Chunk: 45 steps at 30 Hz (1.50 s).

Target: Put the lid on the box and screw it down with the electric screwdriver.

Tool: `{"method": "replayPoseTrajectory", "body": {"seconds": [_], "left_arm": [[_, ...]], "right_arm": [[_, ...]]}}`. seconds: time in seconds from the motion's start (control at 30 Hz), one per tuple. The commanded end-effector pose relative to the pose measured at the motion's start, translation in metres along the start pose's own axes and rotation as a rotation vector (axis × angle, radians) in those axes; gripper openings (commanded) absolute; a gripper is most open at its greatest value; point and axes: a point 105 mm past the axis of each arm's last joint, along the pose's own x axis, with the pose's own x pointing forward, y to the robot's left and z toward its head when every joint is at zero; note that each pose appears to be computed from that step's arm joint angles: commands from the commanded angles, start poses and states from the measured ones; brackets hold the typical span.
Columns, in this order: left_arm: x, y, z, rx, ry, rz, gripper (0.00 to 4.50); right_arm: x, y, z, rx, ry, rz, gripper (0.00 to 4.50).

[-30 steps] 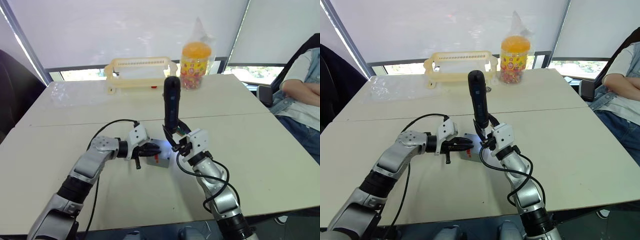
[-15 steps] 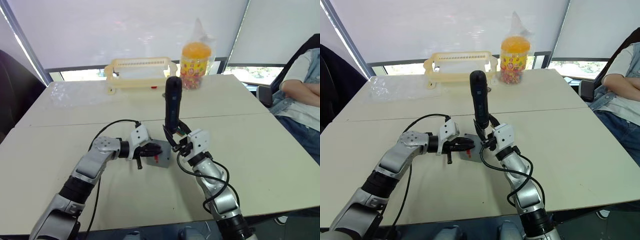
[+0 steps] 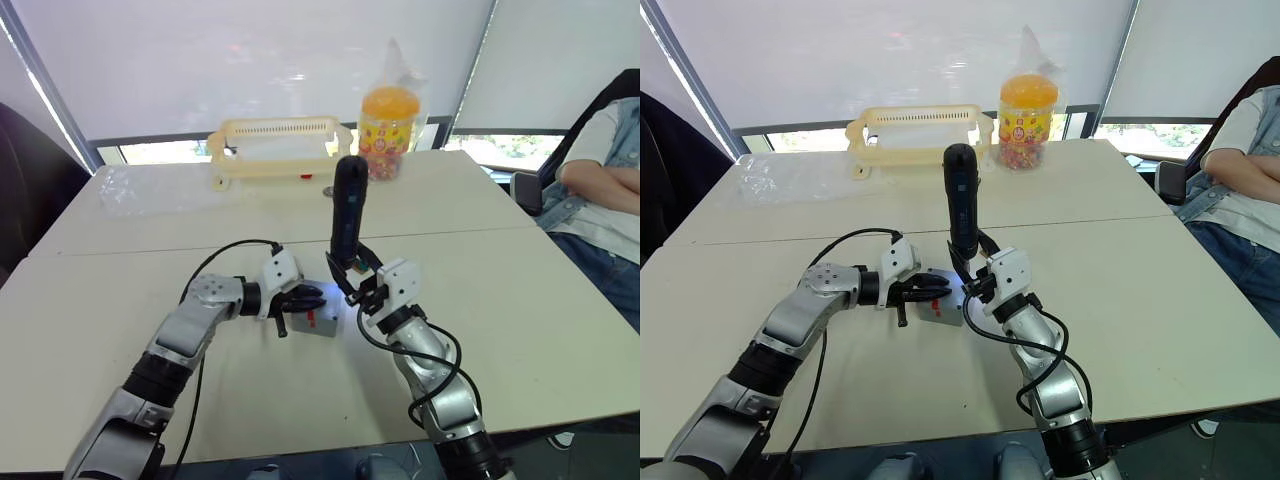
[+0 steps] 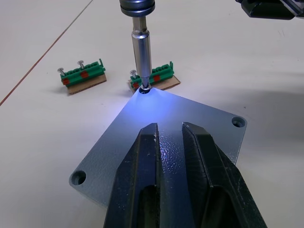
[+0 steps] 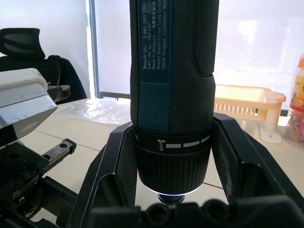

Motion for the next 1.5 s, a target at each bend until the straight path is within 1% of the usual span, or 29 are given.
{"method": "replayPoseTrajectory", "body": {"seconds": [0.03, 0.37, 0.63, 1.2, 1.5], "left_arm": [[0.003, -0.003, -0.013, -0.011, 0.053, 0.0, 0.78], [0.002, -0.003, -0.013, -0.009, 0.053, 0.005, 0.78], [0.004, -0.004, -0.013, -0.01, 0.049, 0.006, 0.78], [0.006, -0.006, -0.016, -0.014, 0.052, 0.004, 0.78], [0.006, -0.007, -0.018, -0.016, 0.054, 0.002, 0.78]], "right_arm": [[-0.015, 0.008, -0.052, 0.057, 0.214, 0.02, 1.81], [-0.011, 0.011, -0.051, 0.059, 0.202, 0.033, 1.81], [-0.006, 0.013, -0.035, 0.069, 0.147, 0.045, 1.81], [0.001, 0.013, -0.022, 0.053, 0.103, 0.045, 1.81], [0.002, 0.011, -0.012, 0.044, 0.064, 0.032, 1.81]]}}
